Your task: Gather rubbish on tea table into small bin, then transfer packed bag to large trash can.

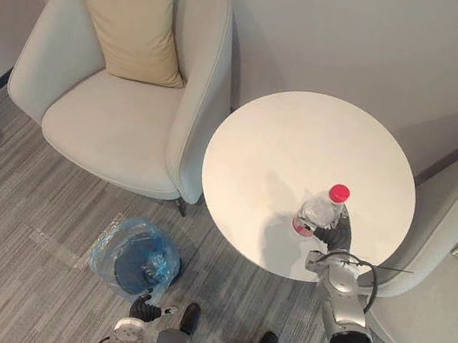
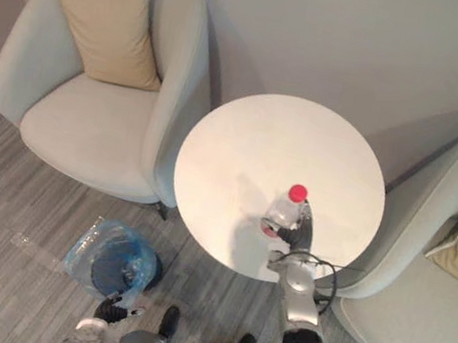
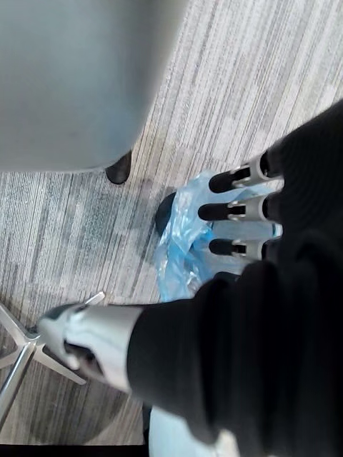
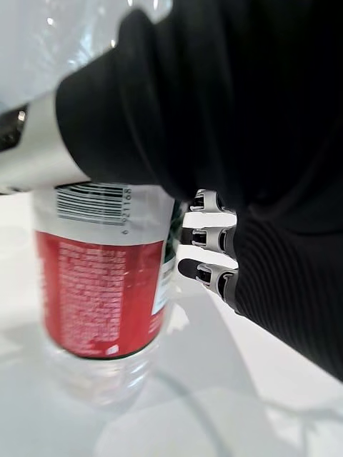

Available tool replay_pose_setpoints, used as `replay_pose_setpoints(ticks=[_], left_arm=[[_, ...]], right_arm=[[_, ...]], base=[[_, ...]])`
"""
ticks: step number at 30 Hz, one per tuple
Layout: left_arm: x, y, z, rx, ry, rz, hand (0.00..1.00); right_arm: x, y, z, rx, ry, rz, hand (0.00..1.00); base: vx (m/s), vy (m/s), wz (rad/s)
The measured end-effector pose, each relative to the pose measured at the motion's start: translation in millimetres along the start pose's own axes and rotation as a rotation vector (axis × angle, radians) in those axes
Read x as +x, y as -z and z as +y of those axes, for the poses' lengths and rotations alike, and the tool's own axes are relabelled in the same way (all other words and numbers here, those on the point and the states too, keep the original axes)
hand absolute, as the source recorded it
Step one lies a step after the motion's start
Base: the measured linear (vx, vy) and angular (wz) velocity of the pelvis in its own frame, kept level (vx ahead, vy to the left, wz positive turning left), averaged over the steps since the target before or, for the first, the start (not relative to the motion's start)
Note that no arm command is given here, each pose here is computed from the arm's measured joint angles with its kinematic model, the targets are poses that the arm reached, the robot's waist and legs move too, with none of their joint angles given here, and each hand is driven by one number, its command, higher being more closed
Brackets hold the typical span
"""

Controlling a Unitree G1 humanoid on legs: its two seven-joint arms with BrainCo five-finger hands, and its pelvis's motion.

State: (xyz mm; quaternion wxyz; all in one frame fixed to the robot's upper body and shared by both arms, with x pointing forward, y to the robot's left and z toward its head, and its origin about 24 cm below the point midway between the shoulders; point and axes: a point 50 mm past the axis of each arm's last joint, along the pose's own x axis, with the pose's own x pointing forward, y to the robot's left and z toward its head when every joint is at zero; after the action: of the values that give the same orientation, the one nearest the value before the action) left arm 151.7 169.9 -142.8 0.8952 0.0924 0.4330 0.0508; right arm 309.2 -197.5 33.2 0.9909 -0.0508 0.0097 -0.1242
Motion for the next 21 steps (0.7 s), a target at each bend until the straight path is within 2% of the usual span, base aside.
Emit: replay_pose_setpoints(ticks=[11,21], left_arm=[[0.6,-5.8,-1.3,-0.006,0.0,-0.024,0.0],[0.5,-3.7,-2.0,0.037,0.006,-0.009,0.0]], right_arm=[[1.9,-4.8,10.6,0.029,-0.036,-0.008,1.0],[-49.2,-5.8,-1.9,0.078,-0.06,-0.094,1.0]], base=[[-0.01,0.006,0.03],[-0.01,0.013,-0.08]])
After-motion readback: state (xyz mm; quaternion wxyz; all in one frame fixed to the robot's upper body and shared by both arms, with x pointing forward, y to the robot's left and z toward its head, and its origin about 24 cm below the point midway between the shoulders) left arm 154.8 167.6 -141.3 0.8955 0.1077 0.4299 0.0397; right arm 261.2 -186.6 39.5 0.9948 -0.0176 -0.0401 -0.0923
